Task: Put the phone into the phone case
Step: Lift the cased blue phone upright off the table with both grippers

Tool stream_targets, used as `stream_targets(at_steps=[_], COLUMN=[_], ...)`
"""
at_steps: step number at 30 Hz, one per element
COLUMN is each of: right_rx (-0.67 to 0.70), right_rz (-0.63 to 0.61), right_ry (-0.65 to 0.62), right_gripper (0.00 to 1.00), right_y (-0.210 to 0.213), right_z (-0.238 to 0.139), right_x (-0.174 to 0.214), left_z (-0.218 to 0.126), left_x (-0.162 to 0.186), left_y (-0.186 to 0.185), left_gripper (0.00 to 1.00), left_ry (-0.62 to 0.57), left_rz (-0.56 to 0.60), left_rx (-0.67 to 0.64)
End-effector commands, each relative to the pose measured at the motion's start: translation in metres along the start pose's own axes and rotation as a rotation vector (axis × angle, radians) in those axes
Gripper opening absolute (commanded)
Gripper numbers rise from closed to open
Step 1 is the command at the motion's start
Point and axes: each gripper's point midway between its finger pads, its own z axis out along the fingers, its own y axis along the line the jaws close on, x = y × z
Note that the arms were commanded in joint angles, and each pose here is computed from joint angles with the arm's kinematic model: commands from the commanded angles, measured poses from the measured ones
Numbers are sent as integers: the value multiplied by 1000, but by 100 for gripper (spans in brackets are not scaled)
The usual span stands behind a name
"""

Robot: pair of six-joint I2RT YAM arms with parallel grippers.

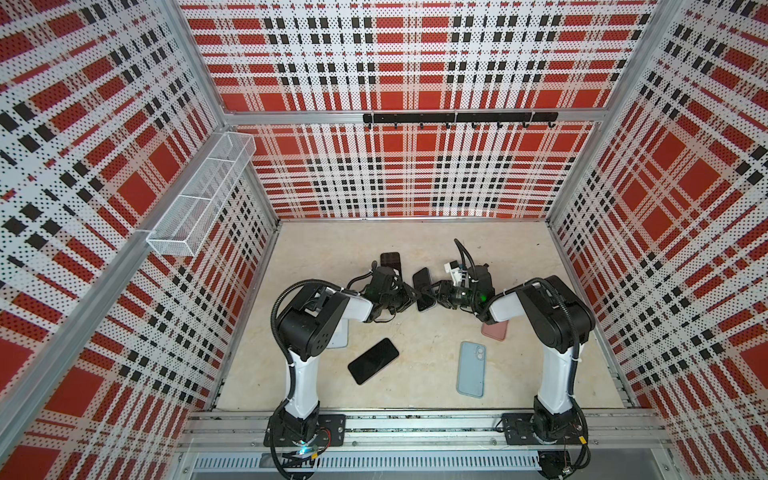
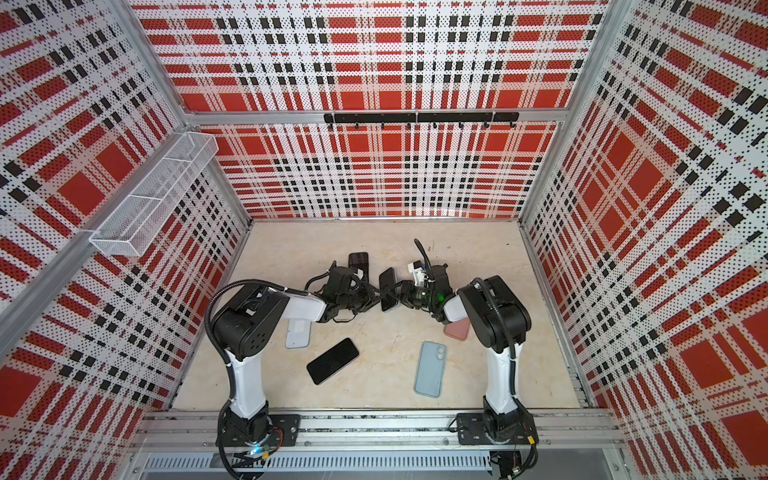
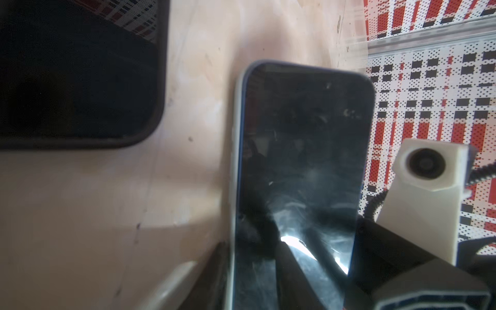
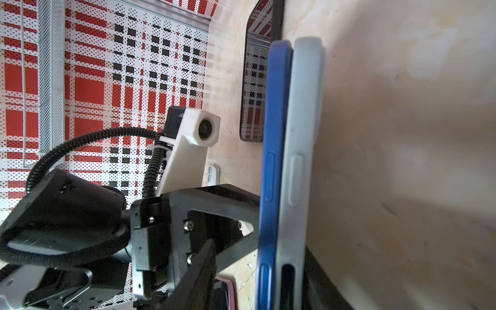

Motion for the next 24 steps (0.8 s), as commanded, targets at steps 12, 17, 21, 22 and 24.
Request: stream_targets(at_steps=[12,17,21,22,24], right_rx=[19,35,30,26,11], right_rz=[-41,-60,-104,-123,-168], right_ry=[-11,-17,-33,-41,-50], right_gripper=[13,3,0,0,0], right_y=[1,5,19,25,40], right_z=[-2,-6,-13,-16,-23], right_x=[1,-2,-6,-9,-12], left_z=[1,-2,-15,-19,-33], left_x=[3,-1,-12,-15,-24], left_y=[0,-5,-17,-22,-34], left_gripper=[33,33,35,37,47], left_ry=[11,-1,-35,-47,-84], left_rz=[-16,-14,1,12,35], left_rx=[32,47,75,84,107])
